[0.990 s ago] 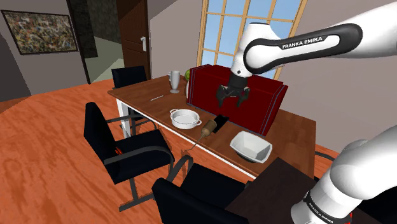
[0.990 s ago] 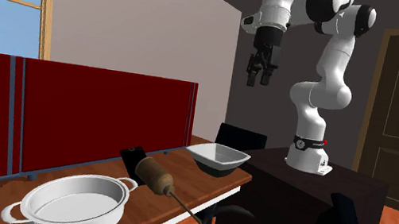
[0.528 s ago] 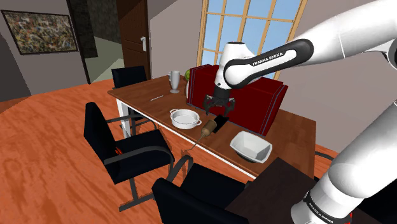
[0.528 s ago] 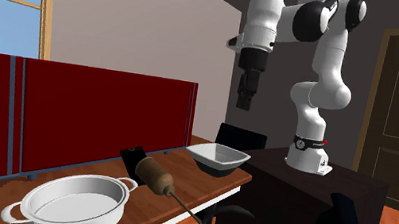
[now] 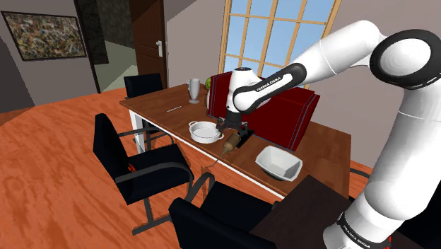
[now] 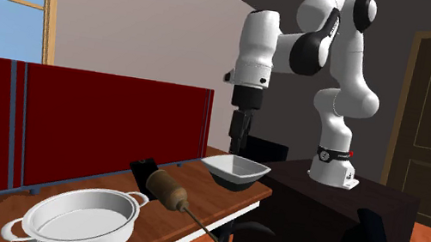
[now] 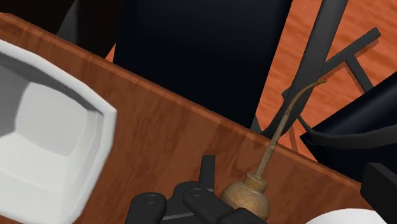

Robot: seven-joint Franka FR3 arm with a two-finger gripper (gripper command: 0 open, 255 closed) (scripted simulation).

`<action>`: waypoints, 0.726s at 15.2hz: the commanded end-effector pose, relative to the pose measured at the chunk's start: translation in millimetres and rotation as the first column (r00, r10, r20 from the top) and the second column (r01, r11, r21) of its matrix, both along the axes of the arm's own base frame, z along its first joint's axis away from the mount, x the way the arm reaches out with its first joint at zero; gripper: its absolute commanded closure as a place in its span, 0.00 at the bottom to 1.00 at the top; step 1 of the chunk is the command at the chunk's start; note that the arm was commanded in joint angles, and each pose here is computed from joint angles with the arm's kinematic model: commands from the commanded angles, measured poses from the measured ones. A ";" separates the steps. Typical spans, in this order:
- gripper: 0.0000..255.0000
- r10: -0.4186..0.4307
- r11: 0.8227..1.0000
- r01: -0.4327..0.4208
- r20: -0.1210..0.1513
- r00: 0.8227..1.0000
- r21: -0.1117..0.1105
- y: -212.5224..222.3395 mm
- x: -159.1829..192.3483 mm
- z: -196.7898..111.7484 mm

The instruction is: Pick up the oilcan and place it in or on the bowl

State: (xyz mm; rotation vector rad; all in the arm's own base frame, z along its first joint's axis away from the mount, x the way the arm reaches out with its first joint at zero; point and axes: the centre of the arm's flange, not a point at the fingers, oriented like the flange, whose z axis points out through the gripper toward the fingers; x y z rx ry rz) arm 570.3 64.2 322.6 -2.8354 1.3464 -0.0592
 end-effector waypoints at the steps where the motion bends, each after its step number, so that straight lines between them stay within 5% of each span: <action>1: 0.00 -0.065 0.998 0.065 -0.011 0.998 0.000 -3.6 17.4 -22.9; 6: 0.00 -0.219 0.976 0.219 -0.039 0.975 -0.002 -17.4 53.6 -79.2; 11: 0.00 -0.367 0.930 0.367 -0.066 0.928 -0.009 -36.3 85.7 -136.5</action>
